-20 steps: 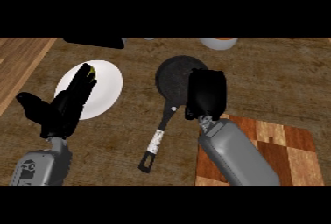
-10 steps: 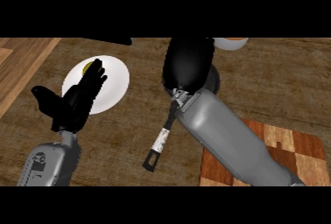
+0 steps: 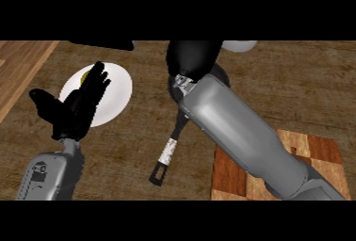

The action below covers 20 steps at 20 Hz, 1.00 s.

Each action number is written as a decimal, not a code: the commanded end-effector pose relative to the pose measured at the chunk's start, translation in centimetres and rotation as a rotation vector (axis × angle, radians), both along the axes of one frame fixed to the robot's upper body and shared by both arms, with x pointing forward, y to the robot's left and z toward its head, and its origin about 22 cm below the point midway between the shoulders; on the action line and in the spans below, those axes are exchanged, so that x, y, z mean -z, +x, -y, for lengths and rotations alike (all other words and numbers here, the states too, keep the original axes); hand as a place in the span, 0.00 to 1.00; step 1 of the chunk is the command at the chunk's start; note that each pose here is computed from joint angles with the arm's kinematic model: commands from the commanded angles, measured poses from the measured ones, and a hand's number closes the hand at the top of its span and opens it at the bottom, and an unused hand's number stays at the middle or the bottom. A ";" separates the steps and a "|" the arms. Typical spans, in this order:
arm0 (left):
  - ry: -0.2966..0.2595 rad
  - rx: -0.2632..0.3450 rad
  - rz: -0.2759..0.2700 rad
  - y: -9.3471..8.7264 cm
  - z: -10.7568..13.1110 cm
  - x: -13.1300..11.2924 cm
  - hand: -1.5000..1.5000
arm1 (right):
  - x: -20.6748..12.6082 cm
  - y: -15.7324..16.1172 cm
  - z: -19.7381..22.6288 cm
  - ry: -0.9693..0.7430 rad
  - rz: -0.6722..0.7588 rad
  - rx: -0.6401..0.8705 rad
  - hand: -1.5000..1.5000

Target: Pick the tomato from the cutting board and place it in the pan

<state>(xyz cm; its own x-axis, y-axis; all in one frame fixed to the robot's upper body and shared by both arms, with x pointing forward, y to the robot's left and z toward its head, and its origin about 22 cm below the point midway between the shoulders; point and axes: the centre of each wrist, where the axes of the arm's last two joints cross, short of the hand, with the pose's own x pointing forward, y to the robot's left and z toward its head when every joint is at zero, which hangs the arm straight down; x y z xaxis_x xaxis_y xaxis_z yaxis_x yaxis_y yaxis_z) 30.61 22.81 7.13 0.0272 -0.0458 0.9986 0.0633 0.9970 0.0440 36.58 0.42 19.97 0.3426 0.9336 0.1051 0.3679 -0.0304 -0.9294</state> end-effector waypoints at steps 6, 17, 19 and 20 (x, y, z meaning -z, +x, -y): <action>-0.006 -0.071 0.005 -0.5 -1.6 -0.1 0.50 | 2.4 1.9 0.5 0.197 0.060 0.136 1.00; 0.008 -0.079 0.007 -0.5 -2.0 1.6 0.50 | 10.6 4.3 4.1 0.241 0.008 0.043 1.00; -0.007 -0.075 -0.010 -2.2 -2.5 1.2 0.50 | 13.5 4.0 5.4 0.239 -0.027 0.076 1.00; -0.009 -0.072 0.003 -0.5 -1.2 0.5 0.50 | 14.0 4.5 6.0 0.225 -0.020 0.083 1.00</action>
